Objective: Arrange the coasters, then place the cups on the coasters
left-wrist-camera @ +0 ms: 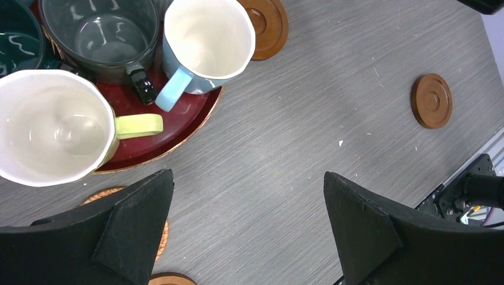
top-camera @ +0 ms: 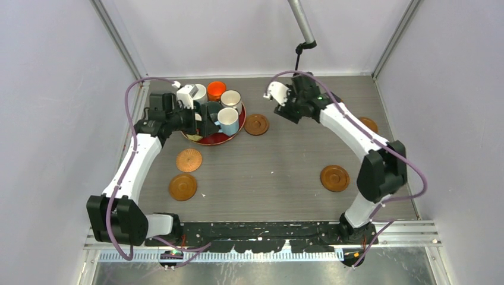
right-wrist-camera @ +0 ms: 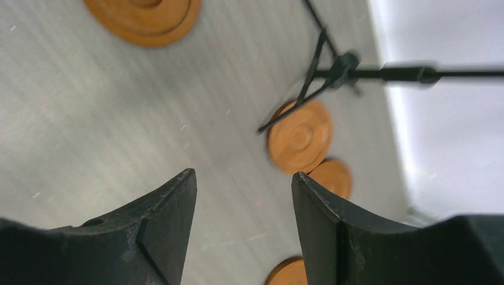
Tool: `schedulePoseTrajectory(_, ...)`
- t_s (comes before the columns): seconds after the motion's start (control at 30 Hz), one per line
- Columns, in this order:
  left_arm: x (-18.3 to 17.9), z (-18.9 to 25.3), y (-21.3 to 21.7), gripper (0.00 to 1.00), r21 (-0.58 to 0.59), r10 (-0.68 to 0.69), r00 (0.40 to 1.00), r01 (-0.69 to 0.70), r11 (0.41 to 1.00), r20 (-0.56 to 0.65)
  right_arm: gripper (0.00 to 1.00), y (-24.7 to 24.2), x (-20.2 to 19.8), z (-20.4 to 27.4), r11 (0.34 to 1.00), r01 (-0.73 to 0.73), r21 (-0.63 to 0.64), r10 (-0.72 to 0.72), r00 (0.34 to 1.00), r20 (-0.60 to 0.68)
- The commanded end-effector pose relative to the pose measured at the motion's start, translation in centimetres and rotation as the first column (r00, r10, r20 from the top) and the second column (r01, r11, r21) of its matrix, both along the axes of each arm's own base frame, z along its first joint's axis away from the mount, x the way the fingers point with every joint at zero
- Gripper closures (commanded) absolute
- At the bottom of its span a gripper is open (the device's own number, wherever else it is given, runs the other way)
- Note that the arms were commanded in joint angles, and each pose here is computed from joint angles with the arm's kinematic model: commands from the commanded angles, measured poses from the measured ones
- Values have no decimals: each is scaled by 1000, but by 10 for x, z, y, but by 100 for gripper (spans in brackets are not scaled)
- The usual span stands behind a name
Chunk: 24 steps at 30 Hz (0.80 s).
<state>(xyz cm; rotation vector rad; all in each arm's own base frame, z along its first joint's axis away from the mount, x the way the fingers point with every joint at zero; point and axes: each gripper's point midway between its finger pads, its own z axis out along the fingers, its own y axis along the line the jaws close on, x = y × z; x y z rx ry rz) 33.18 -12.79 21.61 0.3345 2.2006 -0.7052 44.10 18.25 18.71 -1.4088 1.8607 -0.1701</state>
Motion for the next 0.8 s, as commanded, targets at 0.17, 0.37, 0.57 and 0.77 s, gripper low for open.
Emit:
schedulePoseTrajectory(0.17,-12,18,3,0,42,-69,997,68,997,35,36,-117,-15,-37,839,477,260,-367,851,-377)
schedulePoseTrajectory(0.37,-10,11,9,0,86,-67,998,65,994,14,36,-198,57,-39,619,726,298,-600,683,-417)
schedulePoseTrajectory(0.57,-11,11,9,0,93,-74,997,72,993,15,34,-235,106,-68,527,812,251,-702,582,-411)
schedulePoseTrajectory(0.77,-10,13,8,0,86,-77,997,75,993,18,34,-243,133,-86,499,834,235,-723,550,-417)
